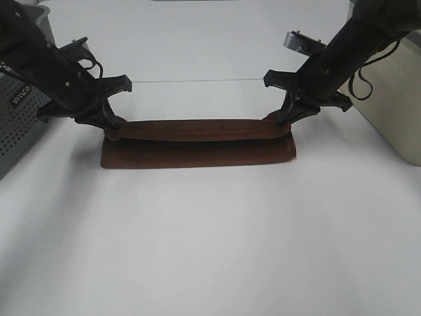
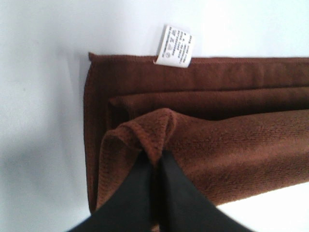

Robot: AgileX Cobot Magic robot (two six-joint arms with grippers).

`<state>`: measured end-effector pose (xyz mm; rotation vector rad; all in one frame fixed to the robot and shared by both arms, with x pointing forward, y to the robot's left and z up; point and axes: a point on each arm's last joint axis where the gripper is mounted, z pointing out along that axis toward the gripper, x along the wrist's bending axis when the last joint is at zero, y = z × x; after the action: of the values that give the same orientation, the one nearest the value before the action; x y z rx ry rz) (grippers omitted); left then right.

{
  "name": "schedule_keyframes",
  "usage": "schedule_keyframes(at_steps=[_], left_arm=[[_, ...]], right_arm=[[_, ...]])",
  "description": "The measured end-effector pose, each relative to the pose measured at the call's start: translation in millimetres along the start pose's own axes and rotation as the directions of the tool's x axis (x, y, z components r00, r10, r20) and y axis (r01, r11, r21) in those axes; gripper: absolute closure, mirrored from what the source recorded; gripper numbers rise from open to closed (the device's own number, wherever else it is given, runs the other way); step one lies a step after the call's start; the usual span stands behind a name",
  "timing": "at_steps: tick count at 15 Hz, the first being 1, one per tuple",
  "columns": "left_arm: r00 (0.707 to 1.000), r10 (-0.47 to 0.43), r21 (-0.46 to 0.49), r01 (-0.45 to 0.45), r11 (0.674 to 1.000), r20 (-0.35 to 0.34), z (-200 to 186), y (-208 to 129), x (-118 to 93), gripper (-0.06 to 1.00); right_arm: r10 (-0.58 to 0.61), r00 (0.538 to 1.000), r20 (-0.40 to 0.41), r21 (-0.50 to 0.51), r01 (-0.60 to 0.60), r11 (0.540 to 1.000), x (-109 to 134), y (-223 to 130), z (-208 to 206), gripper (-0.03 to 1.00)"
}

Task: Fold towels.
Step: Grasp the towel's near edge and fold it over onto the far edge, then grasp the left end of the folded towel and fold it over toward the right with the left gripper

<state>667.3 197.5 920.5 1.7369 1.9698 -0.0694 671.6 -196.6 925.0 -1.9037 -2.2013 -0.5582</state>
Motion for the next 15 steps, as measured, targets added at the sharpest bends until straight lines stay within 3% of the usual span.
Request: schedule_keyframes(at_steps=[3, 5, 7, 8, 10, 15], left_arm=[[1.0, -0.012, -0.001, 0.012, 1.0, -0.017, 30.0, 5.5, 9.5, 0.93], [1.0, -0.017, 0.003, 0.017, 1.0, -0.024, 37.9, 4.7, 12.9, 0.82], [1.0, -0.014, -0.008, 0.014, 1.0, -0.023, 36.1, 6.4, 12.0, 0.5], [1.0, -0.01, -0.021, 0.009, 1.0, -0.021, 32.4, 8.7, 10.6, 0.25], [1.0, -0.007, -0.022, 0.007, 1.0, -0.024, 31.7, 9.2, 11.5, 0.15], [0.999, -0.03, 0.009, 0.031, 0.999, -0.024, 43.5, 4.4, 16.1, 0.15]], right_arm=[[0.018, 1.0, 0.014, -0.004, -0.018, 1.0, -11.7, 6.4, 26.8, 0.93], [0.025, 1.0, 0.015, 0.005, -0.025, 1.0, -14.4, 5.6, 33.4, 0.67], [0.024, 1.0, 0.012, 0.008, -0.024, 1.0, -14.0, 6.3, 33.1, 0.32], [0.02, 1.0, 0.009, 0.027, -0.02, 0.999, -13.2, 5.3, 30.8, 0.19], [0.0, 1.0, 0.019, 0.03, -0.001, 1.0, -10.6, 4.9, 22.0, 0.15], [-0.026, 0.999, 0.033, -0.005, 0.027, 1.0, -4.9, 7.2, 4.4, 0.14]])
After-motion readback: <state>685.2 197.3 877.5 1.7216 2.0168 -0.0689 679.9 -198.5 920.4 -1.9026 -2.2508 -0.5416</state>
